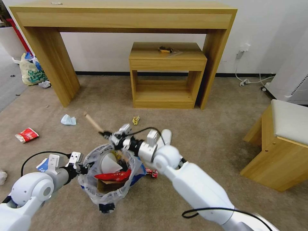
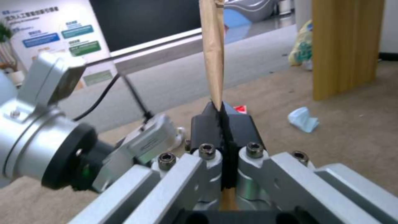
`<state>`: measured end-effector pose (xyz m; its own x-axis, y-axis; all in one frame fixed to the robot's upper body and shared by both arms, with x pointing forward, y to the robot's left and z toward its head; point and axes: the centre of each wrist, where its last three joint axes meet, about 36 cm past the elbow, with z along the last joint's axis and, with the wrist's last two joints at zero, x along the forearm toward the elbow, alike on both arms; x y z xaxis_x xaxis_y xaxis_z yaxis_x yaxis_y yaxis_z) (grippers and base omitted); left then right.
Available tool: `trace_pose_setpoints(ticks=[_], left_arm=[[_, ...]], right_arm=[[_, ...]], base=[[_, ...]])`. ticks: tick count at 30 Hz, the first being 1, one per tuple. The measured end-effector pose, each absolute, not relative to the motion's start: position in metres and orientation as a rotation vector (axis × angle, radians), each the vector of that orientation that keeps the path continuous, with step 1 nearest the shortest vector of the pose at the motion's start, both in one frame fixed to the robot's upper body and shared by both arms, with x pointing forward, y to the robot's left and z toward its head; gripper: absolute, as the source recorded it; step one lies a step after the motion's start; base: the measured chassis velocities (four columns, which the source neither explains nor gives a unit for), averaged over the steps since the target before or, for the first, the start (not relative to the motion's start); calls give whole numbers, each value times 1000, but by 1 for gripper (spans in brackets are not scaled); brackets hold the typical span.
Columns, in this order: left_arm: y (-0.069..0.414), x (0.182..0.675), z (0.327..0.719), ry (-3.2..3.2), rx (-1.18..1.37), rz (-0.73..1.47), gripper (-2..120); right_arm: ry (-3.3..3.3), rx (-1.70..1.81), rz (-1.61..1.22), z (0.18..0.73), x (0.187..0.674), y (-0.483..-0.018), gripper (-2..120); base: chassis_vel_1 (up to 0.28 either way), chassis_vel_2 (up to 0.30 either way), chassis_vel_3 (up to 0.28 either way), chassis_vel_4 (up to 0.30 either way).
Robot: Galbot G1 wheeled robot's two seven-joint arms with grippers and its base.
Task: Pick up the trash bin and place the garbage on the floor into it.
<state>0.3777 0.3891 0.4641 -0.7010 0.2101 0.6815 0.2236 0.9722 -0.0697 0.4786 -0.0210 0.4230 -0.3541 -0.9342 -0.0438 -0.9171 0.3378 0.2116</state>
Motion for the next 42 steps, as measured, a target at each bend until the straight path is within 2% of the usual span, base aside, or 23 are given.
trace_pose_setpoints(ticks=[10,12,14,18,20,21,24,25,28,29,31,32,35,36,38,42], left_arm=[[391,382,473,-2376,-317,-30,0],[393,382,476,-2380,-314,-33,0],[396,382,478,-2384,-306,-34,0],[398,382,479,-2387,-298,-33,0],[401,381,479,-2391,-287,-29,0],[401,381,479,-2391,-287,-29,0],[407,380,481,-2398,-267,-29,0],[407,380,481,-2398,-267,-29,0],[415,379,481,-2404,-241,-23,0],[415,379,481,-2404,-241,-23,0],[419,378,481,-2408,-225,-16,0],[419,378,481,-2408,-225,-16,0],[428,378,480,-2409,-201,-15,0],[428,378,480,-2409,-201,-15,0],[431,377,480,-2408,-193,-16,0],[434,377,481,-2411,-188,-17,0]], right_arm=[[-2472,1769,-241,395,474,11,0],[-2481,1771,-200,387,473,14,6],[-2487,1774,-164,382,471,12,16],[-2488,1772,-156,380,466,11,25],[-2499,1763,-160,382,462,10,36],[-2499,1763,-160,382,462,10,36],[-2531,1743,-176,388,458,7,51],[-2531,1743,-176,388,458,7,51],[-2627,1650,-227,409,462,-3,66],[-2627,1650,-227,409,462,-3,66],[-2687,1560,-225,423,473,-21,76],[-2687,1560,-225,423,473,-21,76],[-2748,1445,-179,432,496,-62,89],[-2748,1445,-179,432,496,-62,89],[-2731,1385,-133,416,512,-92,97],[-2662,1344,-79,383,526,-126,100]], base=[[0,0,0,0],[0,0,0,0],[0,0,0,0],[0,0,0,0],[0,0,0,0],[0,0,0,0],[0,0,0,0],[0,0,0,0],[0,0,0,0],[0,0,0,0],[0,0,0,0],[0,0,0,0],[0,0,0,0],[0,0,0,0],[0,0,0,0],[0,0,0,0]])
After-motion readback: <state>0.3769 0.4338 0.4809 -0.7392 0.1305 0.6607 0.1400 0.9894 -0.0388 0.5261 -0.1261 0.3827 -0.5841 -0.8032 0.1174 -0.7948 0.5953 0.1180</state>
